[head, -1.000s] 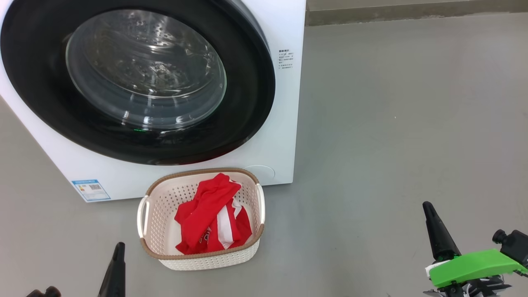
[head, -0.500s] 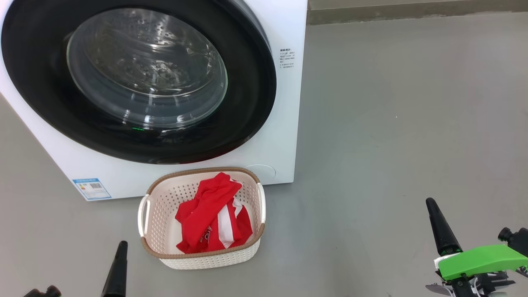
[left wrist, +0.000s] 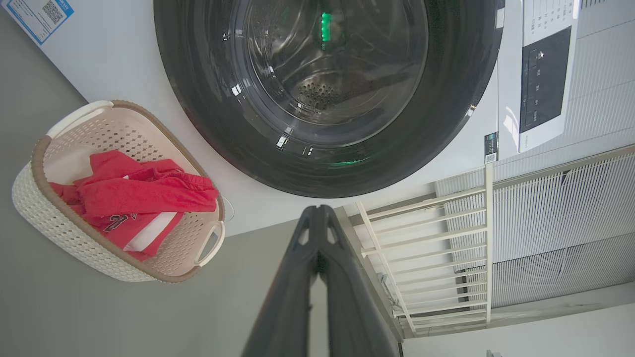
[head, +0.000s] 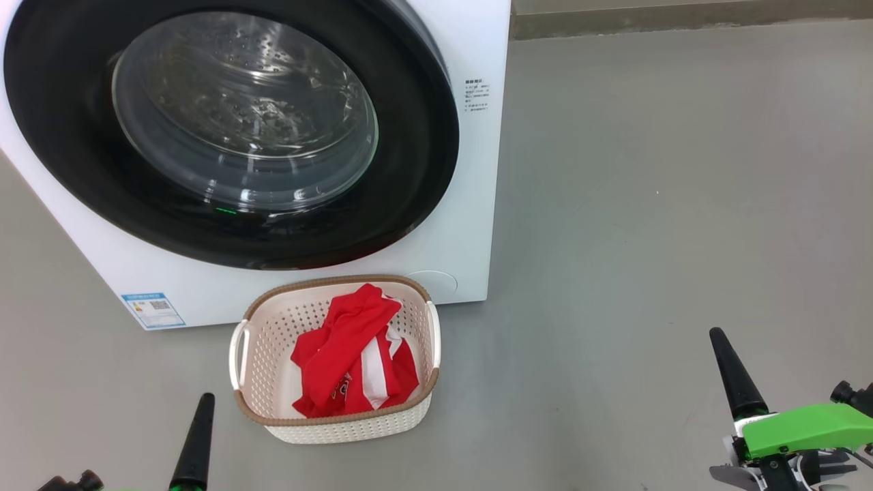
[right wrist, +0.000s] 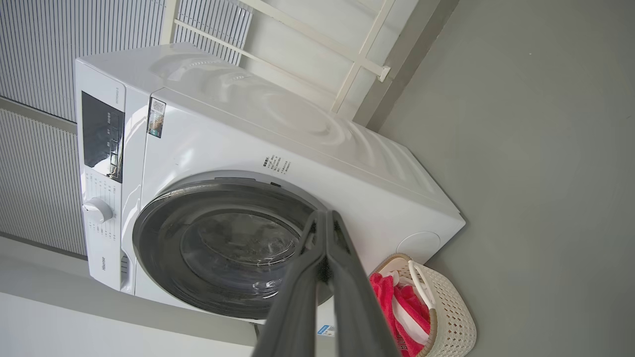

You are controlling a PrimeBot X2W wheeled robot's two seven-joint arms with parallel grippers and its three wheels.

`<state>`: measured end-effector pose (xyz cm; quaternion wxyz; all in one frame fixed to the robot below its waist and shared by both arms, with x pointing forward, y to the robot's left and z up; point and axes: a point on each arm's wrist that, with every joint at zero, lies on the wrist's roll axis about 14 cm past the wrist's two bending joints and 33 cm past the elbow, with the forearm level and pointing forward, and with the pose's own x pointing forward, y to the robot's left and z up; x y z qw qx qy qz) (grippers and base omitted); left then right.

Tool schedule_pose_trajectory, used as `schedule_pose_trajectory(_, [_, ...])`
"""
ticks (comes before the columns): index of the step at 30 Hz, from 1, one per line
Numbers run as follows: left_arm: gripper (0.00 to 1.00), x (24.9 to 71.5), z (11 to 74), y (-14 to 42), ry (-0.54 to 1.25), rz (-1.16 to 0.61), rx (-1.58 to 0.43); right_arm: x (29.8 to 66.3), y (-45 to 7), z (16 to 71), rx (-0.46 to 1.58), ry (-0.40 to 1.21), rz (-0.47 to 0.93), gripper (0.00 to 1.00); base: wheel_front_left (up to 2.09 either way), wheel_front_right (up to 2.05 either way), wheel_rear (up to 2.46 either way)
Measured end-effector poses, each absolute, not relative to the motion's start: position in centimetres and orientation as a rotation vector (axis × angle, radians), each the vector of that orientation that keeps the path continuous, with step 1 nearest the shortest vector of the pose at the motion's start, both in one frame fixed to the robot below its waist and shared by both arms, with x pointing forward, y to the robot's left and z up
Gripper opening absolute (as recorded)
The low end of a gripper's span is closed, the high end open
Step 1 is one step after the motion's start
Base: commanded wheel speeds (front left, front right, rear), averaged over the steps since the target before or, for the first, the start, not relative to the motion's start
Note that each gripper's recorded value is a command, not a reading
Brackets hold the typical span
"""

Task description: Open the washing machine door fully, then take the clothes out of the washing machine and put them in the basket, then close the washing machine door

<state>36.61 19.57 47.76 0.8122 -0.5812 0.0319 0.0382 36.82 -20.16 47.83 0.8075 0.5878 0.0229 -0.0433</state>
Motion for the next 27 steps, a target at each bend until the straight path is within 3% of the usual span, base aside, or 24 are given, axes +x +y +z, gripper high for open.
schedule_pose_trajectory(27, [0.00,37.54,48.06,19.00,0.078,0.053,-1.548,37.40,-20.46,48.06,1.545,0.043,-0.083,0.00,0.00,0.00,0.00])
